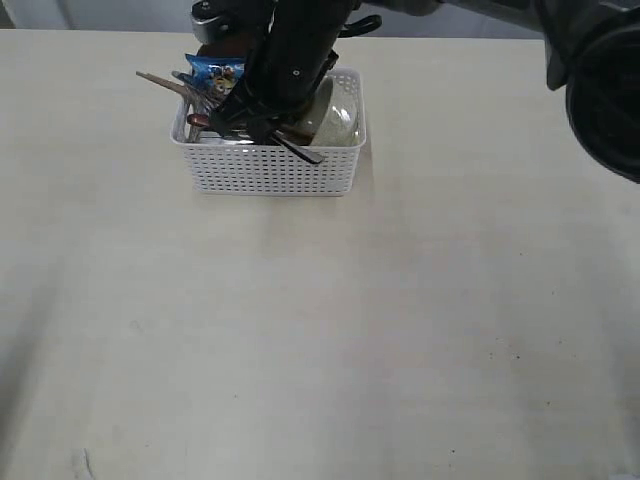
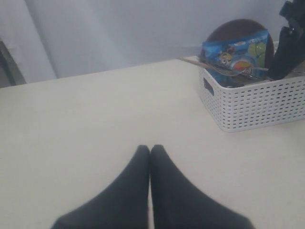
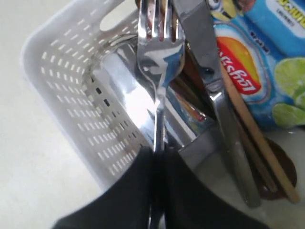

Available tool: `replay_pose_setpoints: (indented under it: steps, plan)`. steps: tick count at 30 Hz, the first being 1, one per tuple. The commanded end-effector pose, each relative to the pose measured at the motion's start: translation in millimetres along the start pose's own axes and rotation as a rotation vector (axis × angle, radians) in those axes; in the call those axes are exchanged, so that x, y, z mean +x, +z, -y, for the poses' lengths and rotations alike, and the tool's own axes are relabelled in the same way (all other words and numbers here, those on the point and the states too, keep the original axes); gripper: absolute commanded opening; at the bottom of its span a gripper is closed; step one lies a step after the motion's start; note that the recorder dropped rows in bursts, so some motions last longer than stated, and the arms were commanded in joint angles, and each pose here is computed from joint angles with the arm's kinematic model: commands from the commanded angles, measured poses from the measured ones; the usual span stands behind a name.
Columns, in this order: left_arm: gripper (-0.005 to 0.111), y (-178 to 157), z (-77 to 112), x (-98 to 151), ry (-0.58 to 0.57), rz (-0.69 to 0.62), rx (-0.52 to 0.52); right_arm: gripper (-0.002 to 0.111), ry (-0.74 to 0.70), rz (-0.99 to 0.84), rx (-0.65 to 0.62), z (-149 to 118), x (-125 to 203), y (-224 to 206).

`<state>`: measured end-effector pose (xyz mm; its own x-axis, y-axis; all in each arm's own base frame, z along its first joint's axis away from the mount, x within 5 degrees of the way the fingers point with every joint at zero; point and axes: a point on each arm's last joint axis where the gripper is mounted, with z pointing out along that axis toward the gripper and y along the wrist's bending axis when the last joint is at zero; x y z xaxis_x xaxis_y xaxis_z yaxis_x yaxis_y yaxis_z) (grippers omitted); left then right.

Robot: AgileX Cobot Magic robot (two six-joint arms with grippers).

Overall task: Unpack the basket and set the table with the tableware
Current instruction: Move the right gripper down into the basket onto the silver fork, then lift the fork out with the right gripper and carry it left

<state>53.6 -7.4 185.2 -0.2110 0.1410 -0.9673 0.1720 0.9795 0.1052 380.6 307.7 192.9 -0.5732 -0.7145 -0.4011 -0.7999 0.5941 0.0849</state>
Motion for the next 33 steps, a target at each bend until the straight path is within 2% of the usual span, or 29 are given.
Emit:
replay_pose_setpoints:
  steps: [1, 13, 25, 33]
  plan:
    - [0.000, 0.1, 0.8, 0.8, -0.008, 0.002, 0.010, 0.000, -0.022, 0.024, 0.017, 0.4, -4.0, -11.3]
    - [0.000, 0.1, 0.8, 0.8, -0.008, 0.002, 0.010, 0.000, -0.033, 0.083, 0.017, -8.2, -10.8, -56.1]
    - [0.000, 0.1, 0.8, 0.8, -0.008, 0.002, 0.010, 0.000, 0.013, 0.140, -0.106, -33.8, -13.0, -109.1]
    - [0.000, 0.1, 0.8, 0.8, -0.008, 0.002, 0.010, 0.000, 0.223, 0.241, -0.028, -73.8, -15.3, -162.0]
